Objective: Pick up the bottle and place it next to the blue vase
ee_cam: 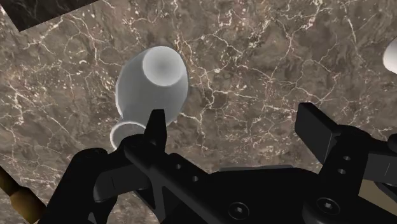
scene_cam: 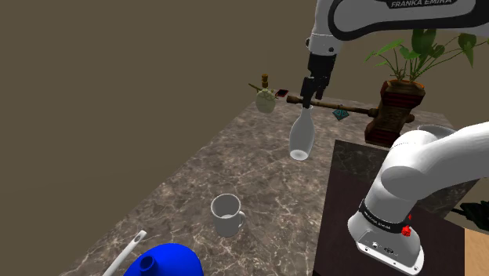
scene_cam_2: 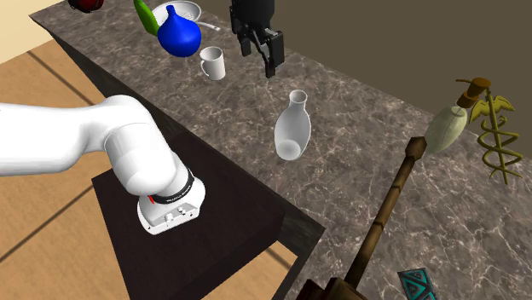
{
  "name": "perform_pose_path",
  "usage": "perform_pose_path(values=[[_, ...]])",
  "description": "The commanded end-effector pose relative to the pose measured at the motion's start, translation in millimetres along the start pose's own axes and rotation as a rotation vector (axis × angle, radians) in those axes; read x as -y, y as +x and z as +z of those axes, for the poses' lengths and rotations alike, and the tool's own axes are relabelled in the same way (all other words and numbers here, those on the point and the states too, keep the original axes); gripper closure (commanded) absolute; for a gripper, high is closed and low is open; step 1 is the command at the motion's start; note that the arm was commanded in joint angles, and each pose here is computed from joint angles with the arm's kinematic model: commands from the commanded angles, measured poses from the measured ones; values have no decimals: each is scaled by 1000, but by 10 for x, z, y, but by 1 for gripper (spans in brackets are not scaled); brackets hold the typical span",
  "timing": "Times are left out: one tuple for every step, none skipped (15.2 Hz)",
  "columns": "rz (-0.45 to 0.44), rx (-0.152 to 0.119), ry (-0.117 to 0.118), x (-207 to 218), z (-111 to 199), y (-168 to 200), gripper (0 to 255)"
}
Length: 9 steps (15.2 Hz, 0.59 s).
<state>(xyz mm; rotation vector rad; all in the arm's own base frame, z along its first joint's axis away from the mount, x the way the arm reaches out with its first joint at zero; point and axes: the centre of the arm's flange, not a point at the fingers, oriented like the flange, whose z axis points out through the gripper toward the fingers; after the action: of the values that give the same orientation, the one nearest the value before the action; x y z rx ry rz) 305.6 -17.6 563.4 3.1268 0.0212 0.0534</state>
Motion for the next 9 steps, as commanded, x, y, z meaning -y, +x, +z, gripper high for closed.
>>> perform_pose_path(values=[[0,0,0,0,0,0,0],[7,-5,2,-108,67,35,0],[14,-9,3,-217,134,69,0],[21,-14,5,-325,201,103,0],[28,-18,7,-434,269,137,0],[36,-23,9,-543,336,169,0],[43,-27,10,-652,403,202,0],[50,-32,12,-761,471,234,0],[57,-36,14,-870,538,266,0]])
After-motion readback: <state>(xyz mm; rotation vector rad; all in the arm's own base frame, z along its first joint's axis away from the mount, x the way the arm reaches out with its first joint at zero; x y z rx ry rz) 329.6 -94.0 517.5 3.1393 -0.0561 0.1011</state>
